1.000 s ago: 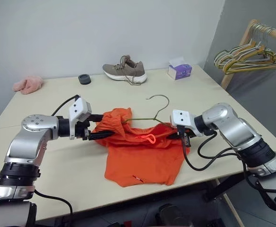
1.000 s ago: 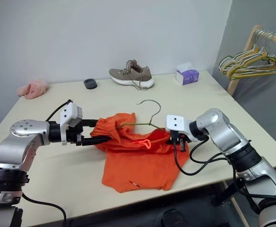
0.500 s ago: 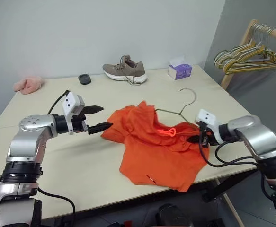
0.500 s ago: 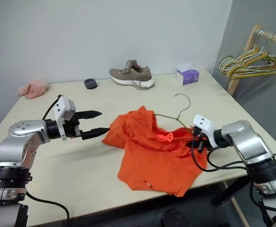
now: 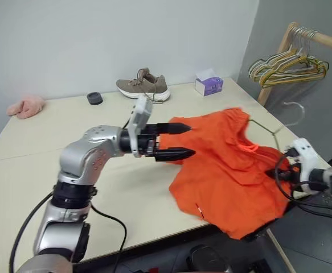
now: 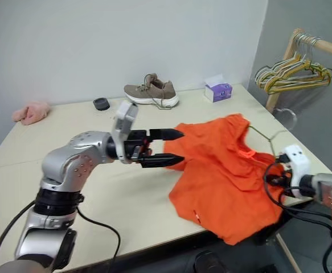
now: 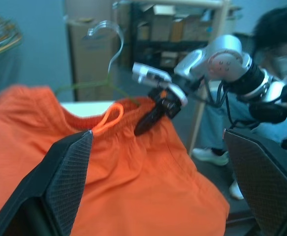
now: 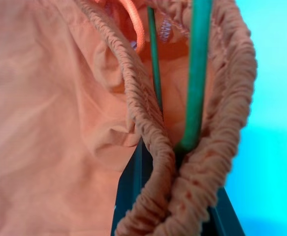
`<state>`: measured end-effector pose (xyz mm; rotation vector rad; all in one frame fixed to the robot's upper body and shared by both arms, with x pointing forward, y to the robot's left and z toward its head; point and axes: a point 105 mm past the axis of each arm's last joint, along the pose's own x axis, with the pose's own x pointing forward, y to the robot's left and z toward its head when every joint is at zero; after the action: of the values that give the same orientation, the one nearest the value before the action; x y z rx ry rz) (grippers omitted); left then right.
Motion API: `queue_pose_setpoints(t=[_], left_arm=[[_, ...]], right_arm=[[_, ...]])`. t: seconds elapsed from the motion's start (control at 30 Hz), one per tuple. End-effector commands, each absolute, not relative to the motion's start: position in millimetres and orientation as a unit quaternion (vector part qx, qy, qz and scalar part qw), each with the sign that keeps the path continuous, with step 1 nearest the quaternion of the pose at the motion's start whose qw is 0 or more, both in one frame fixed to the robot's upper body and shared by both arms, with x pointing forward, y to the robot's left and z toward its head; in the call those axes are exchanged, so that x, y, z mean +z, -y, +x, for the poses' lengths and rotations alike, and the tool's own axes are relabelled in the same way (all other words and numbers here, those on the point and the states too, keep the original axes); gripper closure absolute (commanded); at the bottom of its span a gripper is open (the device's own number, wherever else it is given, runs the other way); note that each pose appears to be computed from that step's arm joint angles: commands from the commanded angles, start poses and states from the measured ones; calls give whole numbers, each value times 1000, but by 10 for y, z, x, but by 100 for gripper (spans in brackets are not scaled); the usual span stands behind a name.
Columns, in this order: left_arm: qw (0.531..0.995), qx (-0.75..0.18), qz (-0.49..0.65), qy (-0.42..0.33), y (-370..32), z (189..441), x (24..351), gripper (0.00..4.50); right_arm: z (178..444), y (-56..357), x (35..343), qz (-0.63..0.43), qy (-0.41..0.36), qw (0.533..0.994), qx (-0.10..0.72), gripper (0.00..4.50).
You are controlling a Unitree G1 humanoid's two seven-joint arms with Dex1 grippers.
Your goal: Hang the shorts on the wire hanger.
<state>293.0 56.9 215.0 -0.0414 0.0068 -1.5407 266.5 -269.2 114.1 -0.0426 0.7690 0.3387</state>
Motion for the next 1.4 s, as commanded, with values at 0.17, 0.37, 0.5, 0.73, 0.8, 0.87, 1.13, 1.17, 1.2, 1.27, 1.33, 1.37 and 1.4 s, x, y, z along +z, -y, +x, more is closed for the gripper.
queue_pose_setpoints(t=[0.17, 0.37, 0.5, 0.73, 0.8, 0.87, 1.13, 1.17, 1.2, 1.27, 1.33, 1.37, 1.4], left_arm=[[724, -684, 32, 76, -278, 3080, 2344, 2], [708, -694, 49, 118, 29, 3066, 2411, 2], [702, -698, 51, 134, 185, 3039, 2453, 2], [709, -687, 31, 153, 443, 2996, 2550, 2], [718, -677, -1, 162, 507, 3000, 2634, 2], [717, -676, -21, 172, 552, 2973, 2680, 2], [712, -671, -92, 184, 602, 2903, 2734, 2], [713, -671, -93, 183, 608, 2898, 2722, 2], [713, -670, -93, 183, 612, 2896, 2717, 2], [712, -671, -98, 182, 621, 2886, 2722, 2], [710, -673, -100, 184, 627, 2866, 2731, 2], [708, -674, -102, 184, 635, 2857, 2739, 2], [706, -676, -103, 185, 646, 2843, 2744, 2]], right_arm=[[2503, 3082, 1454, -17, -346, 936, 55, 450], [2438, 3564, 1681, -16, -319, 945, -78, 450], [2497, 3714, 1903, -23, -280, 951, -128, 450], [2564, 3870, 2129, -38, -240, 953, -179, 450], [2576, 3931, 2179, -48, -232, 952, -193, 450], [2600, 3974, 2207, -48, -228, 951, -204, 450], [2686, 4145, 2295, -63, -208, 945, -245, 450], [2705, 4174, 2305, -63, -204, 944, -251, 450], [2726, 4198, 2313, -65, -203, 943, -255, 450], [2782, 4261, 2323, -60, -200, 941, -265, 450], [2809, 4300, 2332, -60, -201, 941, -267, 450], [2850, 4348, 2337, -62, -203, 939, -270, 450], [2898, 4427, 2344, -63, -206, 937, -275, 450]])
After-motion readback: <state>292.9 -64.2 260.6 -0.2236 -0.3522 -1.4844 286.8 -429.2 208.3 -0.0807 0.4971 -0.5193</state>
